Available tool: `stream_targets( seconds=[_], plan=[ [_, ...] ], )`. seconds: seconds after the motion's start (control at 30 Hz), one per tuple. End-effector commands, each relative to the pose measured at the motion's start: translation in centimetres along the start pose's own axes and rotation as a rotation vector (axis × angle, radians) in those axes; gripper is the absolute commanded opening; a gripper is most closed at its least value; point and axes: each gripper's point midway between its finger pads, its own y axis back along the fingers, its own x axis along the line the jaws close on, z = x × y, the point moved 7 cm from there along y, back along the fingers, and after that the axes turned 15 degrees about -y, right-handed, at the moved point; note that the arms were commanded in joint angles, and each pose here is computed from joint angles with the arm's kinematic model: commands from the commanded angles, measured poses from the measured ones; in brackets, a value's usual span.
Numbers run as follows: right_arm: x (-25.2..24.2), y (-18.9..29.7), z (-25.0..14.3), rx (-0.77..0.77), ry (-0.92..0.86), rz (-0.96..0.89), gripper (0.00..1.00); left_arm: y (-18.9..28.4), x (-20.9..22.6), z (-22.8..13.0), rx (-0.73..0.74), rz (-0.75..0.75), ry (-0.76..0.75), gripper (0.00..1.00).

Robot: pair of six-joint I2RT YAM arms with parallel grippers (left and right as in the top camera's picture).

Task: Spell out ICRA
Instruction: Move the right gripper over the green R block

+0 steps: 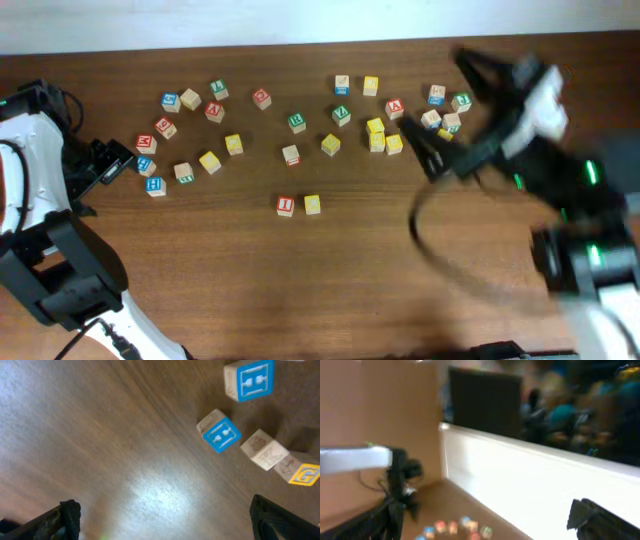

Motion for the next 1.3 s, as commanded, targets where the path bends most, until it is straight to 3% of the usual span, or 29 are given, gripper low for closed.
stream_targets(
  seconds=[0.0,0.13,0.23,0.33,0.47,0.63,0.8,0.83,0.93,1.27],
  plan=[
    [-1.1,-6.6,-0.4,0.192,-0.114,0.153,0.98,1.3,0.2,-0.1,-0.039,-0.004,0.012,0.99],
    [-4.7,-15.6,-6.6,0.516,-0.186,0.028,0.98,1.3,0.2,-0.1,-0.039,-0.004,0.012,0.99],
    [-7.8,-17.8,-12.2,0.686,-0.217,-0.147,0.98,1.3,0.2,-0.1,-0.039,-0.004,0.012,0.99],
    [-8.4,-18.1,-14.6,0.757,-0.304,-0.149,0.98,1.3,0.2,-0.1,-0.039,-0.004,0.012,0.99],
    [-8.7,-19.4,-15.1,0.725,-0.265,-0.168,0.98,1.3,0.2,-0.1,-0.039,-0.004,0.012,0.99],
    [-11.1,-22.0,-21.4,0.778,-0.179,-0.523,0.98,1.3,0.2,-0.1,-0.039,-0.004,0.012,0.99],
    [-14.1,-24.6,-26.3,0.71,-0.177,-0.681,1.0,1.3,0.2,-0.1,-0.039,-0.004,0.012,0.99],
    [-14.6,-24.8,-27.8,0.726,-0.18,-0.681,1.0,1.3,0.2,-0.1,-0.039,-0.004,0.012,0.99],
    [-15.4,-25.2,-31.6,0.787,-0.207,-0.654,0.86,1.3,0.2,-0.1,-0.039,-0.004,0.012,0.99],
    [-16.3,-25.3,-37.9,0.882,-0.239,-0.622,0.83,1.3,0.2,-0.1,-0.039,-0.004,0.012,0.99]
  ],
)
